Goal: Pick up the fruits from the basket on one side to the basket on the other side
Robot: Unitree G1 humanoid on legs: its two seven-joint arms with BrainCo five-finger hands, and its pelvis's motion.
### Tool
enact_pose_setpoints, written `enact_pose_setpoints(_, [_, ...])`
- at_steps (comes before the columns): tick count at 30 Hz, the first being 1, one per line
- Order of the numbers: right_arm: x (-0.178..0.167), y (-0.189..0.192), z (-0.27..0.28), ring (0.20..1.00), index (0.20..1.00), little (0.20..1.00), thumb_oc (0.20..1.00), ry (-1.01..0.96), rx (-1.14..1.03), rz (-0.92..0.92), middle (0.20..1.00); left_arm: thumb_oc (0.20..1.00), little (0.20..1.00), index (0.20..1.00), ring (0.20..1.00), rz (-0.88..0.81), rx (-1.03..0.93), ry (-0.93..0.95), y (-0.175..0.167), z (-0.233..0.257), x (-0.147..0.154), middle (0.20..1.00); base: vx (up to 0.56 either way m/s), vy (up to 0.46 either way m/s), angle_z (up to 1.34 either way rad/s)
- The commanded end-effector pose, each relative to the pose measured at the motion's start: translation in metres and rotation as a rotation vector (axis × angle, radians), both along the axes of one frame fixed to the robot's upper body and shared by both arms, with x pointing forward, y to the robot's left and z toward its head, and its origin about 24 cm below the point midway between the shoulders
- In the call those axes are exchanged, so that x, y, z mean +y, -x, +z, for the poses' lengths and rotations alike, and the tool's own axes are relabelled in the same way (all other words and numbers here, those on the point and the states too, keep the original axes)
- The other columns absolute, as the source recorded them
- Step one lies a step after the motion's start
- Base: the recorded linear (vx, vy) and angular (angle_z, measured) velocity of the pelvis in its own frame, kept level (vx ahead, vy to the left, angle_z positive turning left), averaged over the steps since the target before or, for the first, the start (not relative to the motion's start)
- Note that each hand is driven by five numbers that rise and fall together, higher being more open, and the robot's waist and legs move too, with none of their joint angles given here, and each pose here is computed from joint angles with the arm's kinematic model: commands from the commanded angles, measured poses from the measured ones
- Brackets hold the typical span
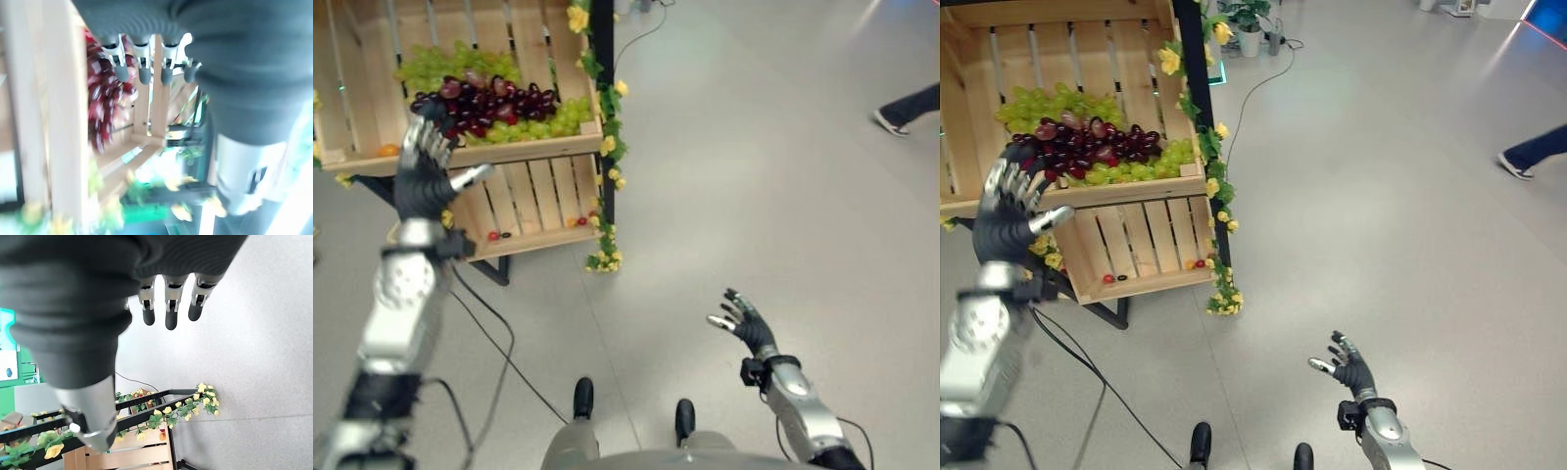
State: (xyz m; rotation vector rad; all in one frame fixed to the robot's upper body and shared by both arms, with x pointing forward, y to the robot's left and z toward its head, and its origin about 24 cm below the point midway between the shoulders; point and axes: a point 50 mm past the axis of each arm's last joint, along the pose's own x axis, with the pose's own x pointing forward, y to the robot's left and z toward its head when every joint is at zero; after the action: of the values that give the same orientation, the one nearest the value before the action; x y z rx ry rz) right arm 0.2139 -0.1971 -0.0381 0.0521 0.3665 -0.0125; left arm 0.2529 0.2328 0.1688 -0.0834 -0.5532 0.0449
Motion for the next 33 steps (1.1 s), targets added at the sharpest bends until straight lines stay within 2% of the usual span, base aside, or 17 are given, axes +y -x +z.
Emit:
enact_pose_setpoints(1, [-0.005, -0.007, 0.023, 1.000, 1.000, 1.000, 1.000, 0.016, -0.140, -0.031, 1.000, 1.000, 1.000, 1.000, 1.000, -0.146, -0.096, -0.075, -0.001, 0.018, -0.024, 1.000, -0.04, 0.049, -0.06])
enact_pose_setpoints(4, [-0.011, -0.007, 0.032, 1.000, 1.000, 1.000, 1.000, 0.035, -0.187, -0.059, 1.000, 1.000, 1.000, 1.000, 1.000, -0.272, -0.043, -0.042, 0.000, 0.004, -0.049, 1.000, -0.10, 0.063, -0.21])
enact_pose_setpoints(13, [-0.025, -0.015, 0.054, 1.000, 1.000, 1.000, 1.000, 0.110, -0.279, -0.114, 1.000, 1.000, 1.000, 1.000, 1.000, -0.335, 0.068, -0.048, -0.003, -0.019, -0.063, 1.000, -0.16, 0.024, -1.04])
enact_pose_setpoints(19, [-0.027, -0.025, 0.068, 1.000, 1.000, 1.000, 1.000, 0.167, -0.326, -0.100, 1.000, 1.000, 1.000, 1.000, 1.000, -0.279, 0.088, -0.053, -0.004, -0.022, -0.054, 1.000, -0.06, -0.061, -0.90])
enact_pose_setpoints(25, [-0.039, -0.012, 0.070, 1.000, 1.000, 1.000, 1.000, 0.199, -0.319, -0.110, 1.000, 1.000, 1.000, 1.000, 1.000, -0.254, 0.145, 0.039, -0.002, -0.039, -0.051, 1.000, 0.05, -0.246, -1.45])
enact_pose_setpoints(33, [-0.042, -0.026, 0.097, 1.000, 1.000, 1.000, 1.000, 0.235, -0.428, -0.074, 1.000, 1.000, 1.000, 1.000, 1.000, -0.217, 0.147, 0.125, -0.004, -0.044, -0.051, 1.000, 0.11, -0.246, -1.06])
